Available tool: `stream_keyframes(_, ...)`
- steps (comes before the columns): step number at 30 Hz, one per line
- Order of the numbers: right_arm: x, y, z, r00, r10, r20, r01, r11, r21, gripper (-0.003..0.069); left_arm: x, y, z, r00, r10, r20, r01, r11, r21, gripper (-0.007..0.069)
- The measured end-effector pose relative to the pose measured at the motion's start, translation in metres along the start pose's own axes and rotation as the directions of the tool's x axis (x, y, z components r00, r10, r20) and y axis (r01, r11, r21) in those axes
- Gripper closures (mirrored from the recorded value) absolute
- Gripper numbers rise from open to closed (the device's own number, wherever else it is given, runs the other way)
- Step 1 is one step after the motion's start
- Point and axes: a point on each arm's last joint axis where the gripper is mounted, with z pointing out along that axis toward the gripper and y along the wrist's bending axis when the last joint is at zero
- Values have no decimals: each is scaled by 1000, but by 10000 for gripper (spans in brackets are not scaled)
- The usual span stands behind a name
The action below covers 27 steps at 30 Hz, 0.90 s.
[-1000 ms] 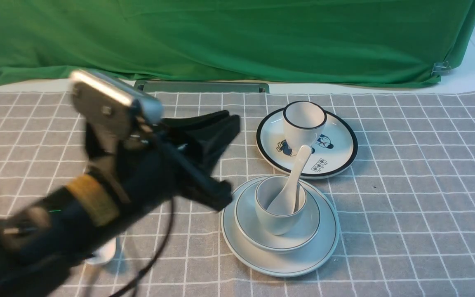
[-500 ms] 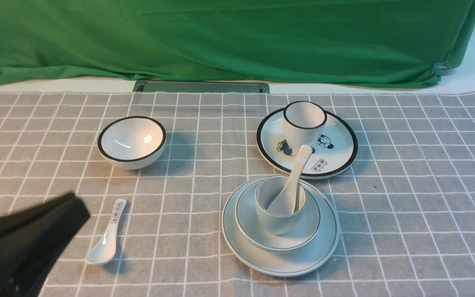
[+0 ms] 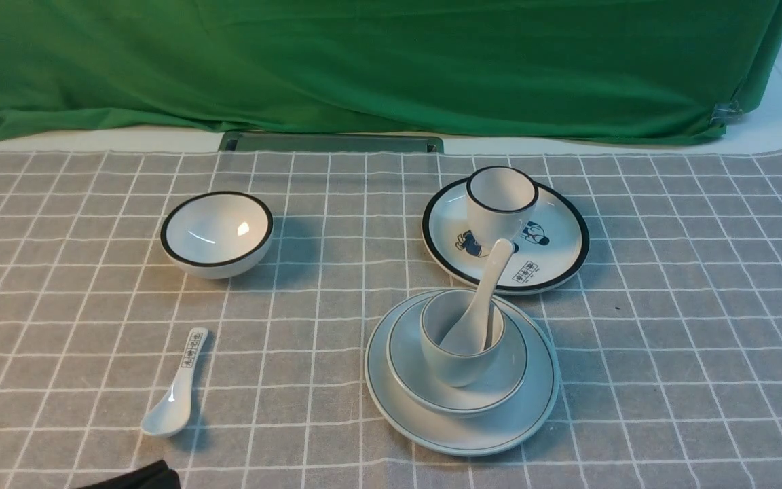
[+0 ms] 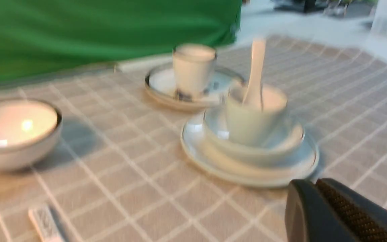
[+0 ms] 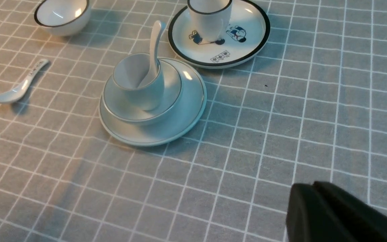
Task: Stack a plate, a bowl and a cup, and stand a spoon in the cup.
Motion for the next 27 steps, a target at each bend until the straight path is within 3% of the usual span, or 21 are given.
stream_keyframes(3, 0, 0, 0, 1000, 9, 20, -9, 1000, 16, 599, 4, 1, 0, 999, 0, -43, 0, 1000, -7, 615)
stream_keyframes(7, 3, -3, -1, 995, 21, 100, -36, 987, 154, 634, 7, 1, 0, 997, -1, -75, 0, 1000, -12, 613)
stream_keyframes(13, 35, 0, 42, 960, -115, 255, 47, 965, 258, 642, 8, 1, 0, 997, -3, -77, 2, 1000, -12, 613)
stream_keyframes(20, 125, -15, 127, 942, -121, 312, 29, 958, 284, 642, 8, 1, 0, 997, -3, -79, 2, 1000, -13, 613)
stream_keyframes(27, 149, -18, 143, 969, -91, 231, 24, 960, 277, 642, 8, 1, 0, 997, -3, -79, 2, 1000, -13, 613)
